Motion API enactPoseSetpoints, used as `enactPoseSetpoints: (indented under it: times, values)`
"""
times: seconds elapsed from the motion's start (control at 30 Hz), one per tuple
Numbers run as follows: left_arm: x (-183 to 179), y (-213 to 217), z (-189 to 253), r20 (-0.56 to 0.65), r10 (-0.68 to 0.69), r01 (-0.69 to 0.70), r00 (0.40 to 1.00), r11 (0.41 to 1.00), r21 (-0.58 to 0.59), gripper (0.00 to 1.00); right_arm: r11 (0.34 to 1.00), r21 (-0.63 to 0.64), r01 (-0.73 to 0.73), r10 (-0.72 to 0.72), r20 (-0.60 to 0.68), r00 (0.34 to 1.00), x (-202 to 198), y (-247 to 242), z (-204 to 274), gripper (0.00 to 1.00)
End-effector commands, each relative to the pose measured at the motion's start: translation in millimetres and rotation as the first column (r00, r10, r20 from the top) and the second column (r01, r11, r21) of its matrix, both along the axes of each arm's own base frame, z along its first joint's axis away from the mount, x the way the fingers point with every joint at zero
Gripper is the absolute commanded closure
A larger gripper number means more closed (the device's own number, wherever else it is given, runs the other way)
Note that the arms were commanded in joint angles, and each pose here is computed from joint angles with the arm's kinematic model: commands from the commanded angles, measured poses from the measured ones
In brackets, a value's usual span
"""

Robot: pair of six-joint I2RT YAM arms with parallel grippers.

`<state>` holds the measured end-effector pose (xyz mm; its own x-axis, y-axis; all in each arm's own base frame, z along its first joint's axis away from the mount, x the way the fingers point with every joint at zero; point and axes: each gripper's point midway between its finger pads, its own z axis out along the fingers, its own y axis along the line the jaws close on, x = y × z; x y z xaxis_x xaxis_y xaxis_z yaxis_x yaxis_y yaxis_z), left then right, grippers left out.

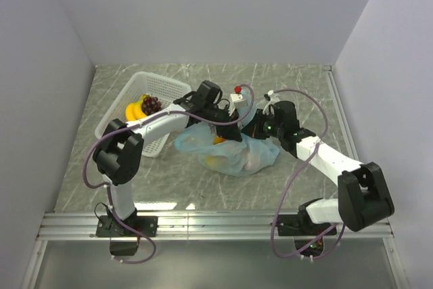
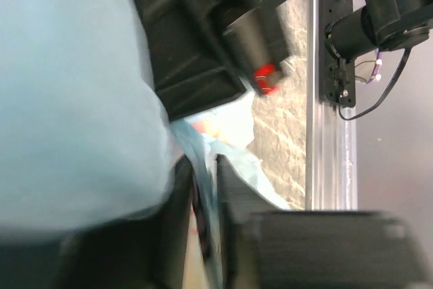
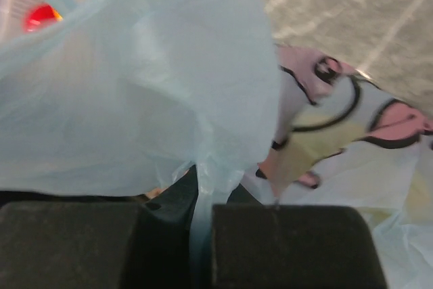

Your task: Place the fake fruits into the plastic bag and tie a complex knot

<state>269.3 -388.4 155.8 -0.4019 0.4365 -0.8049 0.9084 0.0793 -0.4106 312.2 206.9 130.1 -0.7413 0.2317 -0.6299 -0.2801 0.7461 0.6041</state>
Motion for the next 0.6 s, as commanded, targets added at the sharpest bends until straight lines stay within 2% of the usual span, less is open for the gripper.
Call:
enactPoseSetpoints:
  times: [0.0, 0.07, 0.13, 0.17, 0.23, 0.27, 0.3, 0.33, 0.37, 0.4, 0.47, 0.5, 0.53, 0.57]
  values:
    - [4, 7, 27, 0.056, -0.028, 0.031, 0.998, 0.998, -0.062, 0.73, 0.994, -0.112, -0.001, -0.002, -0.027, 1.0, 6, -13, -26, 1.0]
    - [7, 11, 42, 0.073, -0.017, 0.024, 0.997, 0.995, -0.096, 0.62, 0.993, -0.12, 0.003, -0.008, -0.035, 0.999, 6, -14, -31, 1.0]
    - [11, 20, 82, 0.12, 0.007, 0.012, 0.993, 0.988, -0.152, 0.54, 0.992, -0.125, -0.007, 0.004, -0.023, 1.0, 6, -14, -29, 1.0]
    - [12, 26, 94, 0.128, 0.017, 0.005, 0.992, 0.986, -0.168, 0.52, 0.992, -0.126, -0.008, 0.006, -0.017, 1.0, 6, -14, -27, 1.0]
    - [27, 48, 123, 0.133, 0.094, -0.062, 0.987, 0.973, -0.223, 0.47, 0.992, -0.123, -0.013, 0.015, 0.012, 1.0, 8, -13, -18, 1.0]
    - [26, 65, 143, 0.155, 0.134, -0.091, 0.979, 0.962, -0.259, 0.4, 0.992, -0.121, -0.025, 0.025, -0.001, 1.0, 4, -12, -17, 1.0]
    - [42, 92, 152, 0.124, 0.223, -0.182, 0.967, 0.943, -0.278, 0.38, 0.993, -0.117, -0.031, 0.032, 0.003, 0.999, 3, -12, -15, 1.0]
    - [47, 109, 150, 0.125, 0.27, -0.226, 0.955, 0.932, -0.283, 0.25, 0.993, -0.115, -0.037, 0.039, 0.019, 0.999, 3, -11, -9, 1.0]
    - [42, 128, 167, 0.173, 0.307, -0.244, 0.936, 0.919, -0.309, 0.2, 0.993, -0.111, -0.043, 0.045, 0.017, 0.999, 1, -11, -7, 1.0]
    - [54, 157, 166, 0.259, 0.353, -0.271, 0.899, 0.913, -0.306, 0.17, 0.993, -0.105, -0.056, 0.059, 0.02, 0.998, -1, -9, -4, 1.0]
    - [39, 186, 149, 0.293, 0.369, -0.309, 0.882, 0.922, -0.232, 0.14, 0.991, -0.108, -0.074, 0.078, 0.032, 0.996, -3, -8, 0, 1.0]
    - [41, 205, 137, 0.373, 0.353, -0.303, 0.858, 0.934, -0.187, 0.12, 0.991, -0.109, -0.08, 0.084, 0.034, 0.996, -3, -8, 1, 1.0]
    - [33, 213, 128, 0.385, 0.332, -0.295, 0.861, 0.943, -0.154, 0.12, 0.99, -0.112, -0.09, 0.095, 0.041, 0.995, -4, -7, 2, 1.0]
    - [10, 220, 107, 0.311, 0.299, -0.288, 0.902, 0.954, -0.084, 0.12, 0.989, -0.112, -0.094, 0.099, 0.038, 0.994, -5, -7, 3, 1.0]
